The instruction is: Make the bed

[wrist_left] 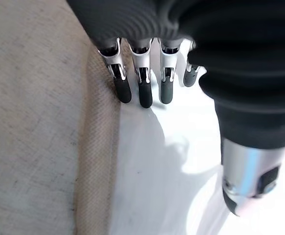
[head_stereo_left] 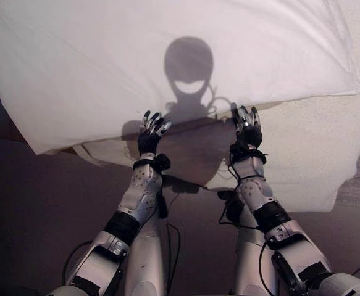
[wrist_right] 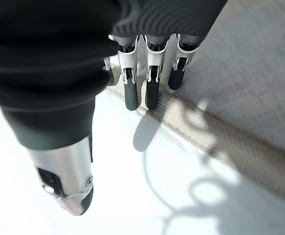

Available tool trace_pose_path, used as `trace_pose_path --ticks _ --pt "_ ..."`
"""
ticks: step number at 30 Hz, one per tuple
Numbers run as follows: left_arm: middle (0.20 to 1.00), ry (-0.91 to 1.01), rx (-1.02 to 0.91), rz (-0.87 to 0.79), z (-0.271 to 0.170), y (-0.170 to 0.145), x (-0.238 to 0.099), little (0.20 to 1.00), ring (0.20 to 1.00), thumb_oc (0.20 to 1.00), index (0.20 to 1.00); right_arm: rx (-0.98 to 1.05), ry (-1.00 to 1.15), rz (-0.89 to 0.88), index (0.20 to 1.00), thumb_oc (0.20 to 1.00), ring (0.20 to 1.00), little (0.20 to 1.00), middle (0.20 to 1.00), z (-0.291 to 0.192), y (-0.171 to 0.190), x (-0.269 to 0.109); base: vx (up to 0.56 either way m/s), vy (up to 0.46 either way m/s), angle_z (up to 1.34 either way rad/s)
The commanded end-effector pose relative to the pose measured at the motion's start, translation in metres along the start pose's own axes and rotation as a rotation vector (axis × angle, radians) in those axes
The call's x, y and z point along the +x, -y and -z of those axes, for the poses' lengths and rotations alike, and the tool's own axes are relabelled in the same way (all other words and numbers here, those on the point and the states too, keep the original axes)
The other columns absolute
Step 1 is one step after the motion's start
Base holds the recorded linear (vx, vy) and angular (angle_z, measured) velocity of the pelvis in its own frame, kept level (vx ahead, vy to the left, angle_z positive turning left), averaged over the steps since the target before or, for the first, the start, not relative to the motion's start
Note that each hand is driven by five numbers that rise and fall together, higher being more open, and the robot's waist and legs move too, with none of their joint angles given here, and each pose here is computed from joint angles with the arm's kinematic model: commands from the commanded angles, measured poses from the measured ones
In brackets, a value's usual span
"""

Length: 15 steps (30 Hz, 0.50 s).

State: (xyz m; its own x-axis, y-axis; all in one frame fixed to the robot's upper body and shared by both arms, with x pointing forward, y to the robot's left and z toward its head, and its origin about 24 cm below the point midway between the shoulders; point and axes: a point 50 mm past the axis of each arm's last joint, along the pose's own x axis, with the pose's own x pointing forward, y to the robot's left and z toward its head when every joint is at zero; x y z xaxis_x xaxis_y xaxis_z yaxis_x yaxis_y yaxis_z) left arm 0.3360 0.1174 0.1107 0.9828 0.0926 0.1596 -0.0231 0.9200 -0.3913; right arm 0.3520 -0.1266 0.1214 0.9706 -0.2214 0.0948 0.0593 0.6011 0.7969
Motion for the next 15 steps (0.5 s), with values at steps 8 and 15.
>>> trace_pose_path --ticks 8,15 --pt "1.0 0.021 0.067 0.126 -0.003 0.027 -0.007 1.0 1.0 1.0 1.0 0.237 -0.109 -0.011 1.0 1.0 1.0 1.0 1.0 0.024 -0.005 -0.021 0.0 0.0 0.0" --pt "1.0 0.045 0.075 0.166 -0.008 0.031 -0.007 1.0 1.0 1.0 1.0 0.219 -0.142 -0.088 1.0 1.0 1.0 1.0 1.0 0.027 -0.007 -0.021 0.0 0.0 0.0"
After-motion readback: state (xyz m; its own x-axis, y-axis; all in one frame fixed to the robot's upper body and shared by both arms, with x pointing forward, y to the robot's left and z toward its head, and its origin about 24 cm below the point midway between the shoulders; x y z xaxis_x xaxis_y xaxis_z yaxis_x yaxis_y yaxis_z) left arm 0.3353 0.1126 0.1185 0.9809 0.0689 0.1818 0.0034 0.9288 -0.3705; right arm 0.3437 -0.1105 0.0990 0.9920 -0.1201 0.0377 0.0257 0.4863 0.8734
